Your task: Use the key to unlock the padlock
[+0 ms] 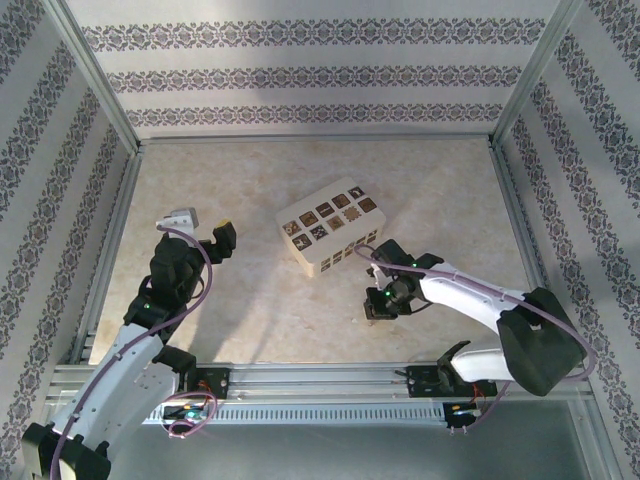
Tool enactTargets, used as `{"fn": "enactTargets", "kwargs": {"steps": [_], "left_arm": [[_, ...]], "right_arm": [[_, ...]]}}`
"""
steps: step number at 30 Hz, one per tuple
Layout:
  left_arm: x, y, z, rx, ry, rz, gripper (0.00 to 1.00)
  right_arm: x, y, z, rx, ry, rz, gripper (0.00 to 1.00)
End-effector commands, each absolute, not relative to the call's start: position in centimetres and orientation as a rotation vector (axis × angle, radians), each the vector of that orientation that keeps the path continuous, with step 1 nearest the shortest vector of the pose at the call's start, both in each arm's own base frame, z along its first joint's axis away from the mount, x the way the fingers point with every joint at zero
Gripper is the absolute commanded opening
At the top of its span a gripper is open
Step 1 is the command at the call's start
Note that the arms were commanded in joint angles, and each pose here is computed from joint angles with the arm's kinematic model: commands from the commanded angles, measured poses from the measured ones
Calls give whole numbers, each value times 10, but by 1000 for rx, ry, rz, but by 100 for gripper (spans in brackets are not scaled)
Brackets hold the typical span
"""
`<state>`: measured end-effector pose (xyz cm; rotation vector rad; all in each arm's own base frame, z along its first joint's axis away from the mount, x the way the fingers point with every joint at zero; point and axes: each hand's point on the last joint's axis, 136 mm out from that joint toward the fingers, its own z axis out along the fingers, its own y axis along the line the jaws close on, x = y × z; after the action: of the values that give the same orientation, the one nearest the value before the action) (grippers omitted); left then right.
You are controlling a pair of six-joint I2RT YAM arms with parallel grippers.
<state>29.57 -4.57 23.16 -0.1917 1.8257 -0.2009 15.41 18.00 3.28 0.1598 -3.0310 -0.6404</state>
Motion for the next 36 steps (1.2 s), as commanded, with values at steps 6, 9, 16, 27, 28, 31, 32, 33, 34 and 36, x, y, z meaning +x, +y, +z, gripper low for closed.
{"fn": "enactTargets", "kwargs": {"steps": [6, 9, 16, 27, 28, 31, 32, 33, 34, 36], "left_arm": [[293, -46, 226, -182, 1835, -193, 94], [293, -47, 227, -181, 1835, -196, 94], [293, -47, 229, -181, 1833, -195, 94], [293, -46, 235, -176, 1822, -187, 94], [293, -46, 236, -174, 1820, -186, 94], [292, -45, 238, -172, 1813, -182, 94], [292, -45, 239, -172, 1812, -181, 94], [292, -44, 239, -173, 1811, -179, 94], [292, -44, 240, -175, 1807, -177, 95], [291, -43, 242, -175, 1802, -176, 94]], "right_arm": [[150, 199, 30, 200, -2944, -756, 11], [148, 198, 26, 199, -2926, -748, 13], [153, 191, 25, 164, -2951, -733, 26], [158, 182, 39, 151, -3004, -740, 34], [159, 181, 40, 150, -3010, -737, 34], [161, 178, 44, 156, -3030, -714, 34], [162, 176, 46, 159, -3040, -705, 34], [164, 175, 48, 158, -3050, -701, 34], [165, 174, 50, 157, -3060, -699, 35], [169, 173, 56, 159, -3086, -706, 35]]}}
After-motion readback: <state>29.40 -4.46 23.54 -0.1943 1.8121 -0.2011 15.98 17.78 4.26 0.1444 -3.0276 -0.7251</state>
